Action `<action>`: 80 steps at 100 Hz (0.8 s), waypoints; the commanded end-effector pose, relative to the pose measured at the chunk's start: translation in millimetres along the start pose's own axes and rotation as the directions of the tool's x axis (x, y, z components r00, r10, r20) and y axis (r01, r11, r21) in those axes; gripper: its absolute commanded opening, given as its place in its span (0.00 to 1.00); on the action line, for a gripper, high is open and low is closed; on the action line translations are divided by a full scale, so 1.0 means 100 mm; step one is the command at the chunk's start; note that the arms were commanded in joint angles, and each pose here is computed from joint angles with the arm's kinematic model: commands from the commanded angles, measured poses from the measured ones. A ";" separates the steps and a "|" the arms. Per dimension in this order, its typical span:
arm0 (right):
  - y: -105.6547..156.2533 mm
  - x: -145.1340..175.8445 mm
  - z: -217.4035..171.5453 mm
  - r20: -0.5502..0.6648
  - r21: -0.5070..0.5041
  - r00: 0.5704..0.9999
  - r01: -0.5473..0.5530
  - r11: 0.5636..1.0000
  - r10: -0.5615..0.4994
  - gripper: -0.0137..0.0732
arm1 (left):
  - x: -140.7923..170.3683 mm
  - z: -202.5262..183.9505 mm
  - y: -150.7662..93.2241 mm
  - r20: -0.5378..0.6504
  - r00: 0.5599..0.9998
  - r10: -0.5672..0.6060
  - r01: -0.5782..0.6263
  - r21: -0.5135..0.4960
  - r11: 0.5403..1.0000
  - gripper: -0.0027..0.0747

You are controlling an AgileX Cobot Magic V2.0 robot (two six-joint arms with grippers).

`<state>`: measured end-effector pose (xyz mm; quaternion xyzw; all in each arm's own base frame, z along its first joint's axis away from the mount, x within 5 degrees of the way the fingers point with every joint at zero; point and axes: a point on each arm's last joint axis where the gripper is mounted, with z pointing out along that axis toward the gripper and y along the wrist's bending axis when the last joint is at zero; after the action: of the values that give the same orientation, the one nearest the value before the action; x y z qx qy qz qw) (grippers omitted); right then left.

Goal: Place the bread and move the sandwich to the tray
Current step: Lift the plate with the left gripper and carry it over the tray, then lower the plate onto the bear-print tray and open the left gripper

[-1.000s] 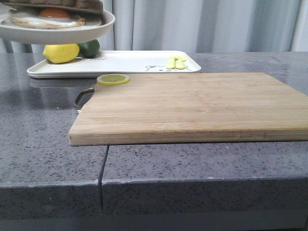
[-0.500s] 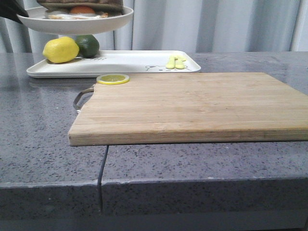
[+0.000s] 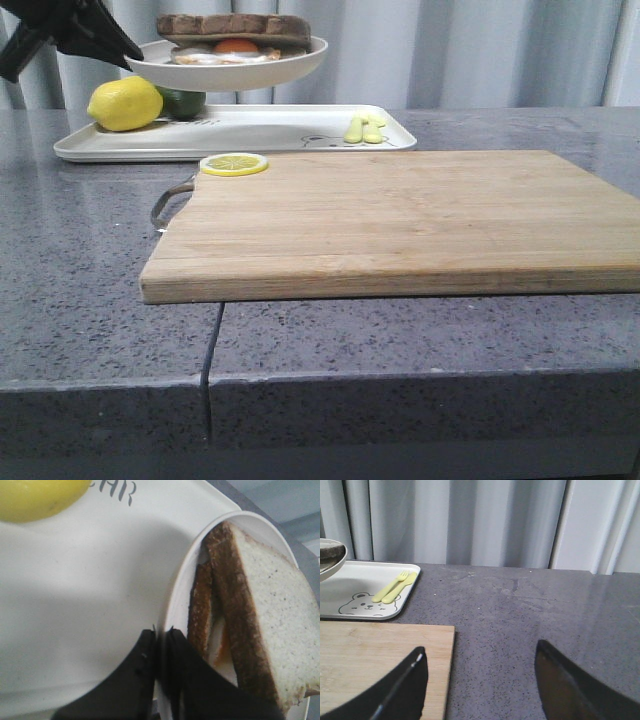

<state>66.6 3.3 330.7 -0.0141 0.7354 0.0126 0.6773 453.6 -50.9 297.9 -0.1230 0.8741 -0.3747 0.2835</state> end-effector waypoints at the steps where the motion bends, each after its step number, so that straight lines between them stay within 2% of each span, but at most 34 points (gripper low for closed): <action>1: -0.01 -0.16 -0.02 0.100 0.015 0.995 0.005 1.000 -0.006 0.70 | -0.17 -0.19 -0.35 0.081 0.997 -0.003 -0.008 0.124 0.992 0.01; 34: -0.01 -0.16 -0.02 0.100 0.015 0.995 0.005 1.000 -0.006 0.70 | -0.33 0.07 -0.24 0.081 0.997 -0.001 -0.010 0.131 0.991 0.01; 80: -0.01 -0.15 -0.02 0.097 0.015 0.995 0.005 1.000 -0.006 0.70 | -0.33 0.32 -0.02 0.051 0.998 -0.032 0.027 0.108 0.994 0.01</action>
<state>66.6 3.3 330.7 -0.0141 0.7354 0.0126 0.6773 504.0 -52.1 247.3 -0.1220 0.8796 -0.3787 0.2607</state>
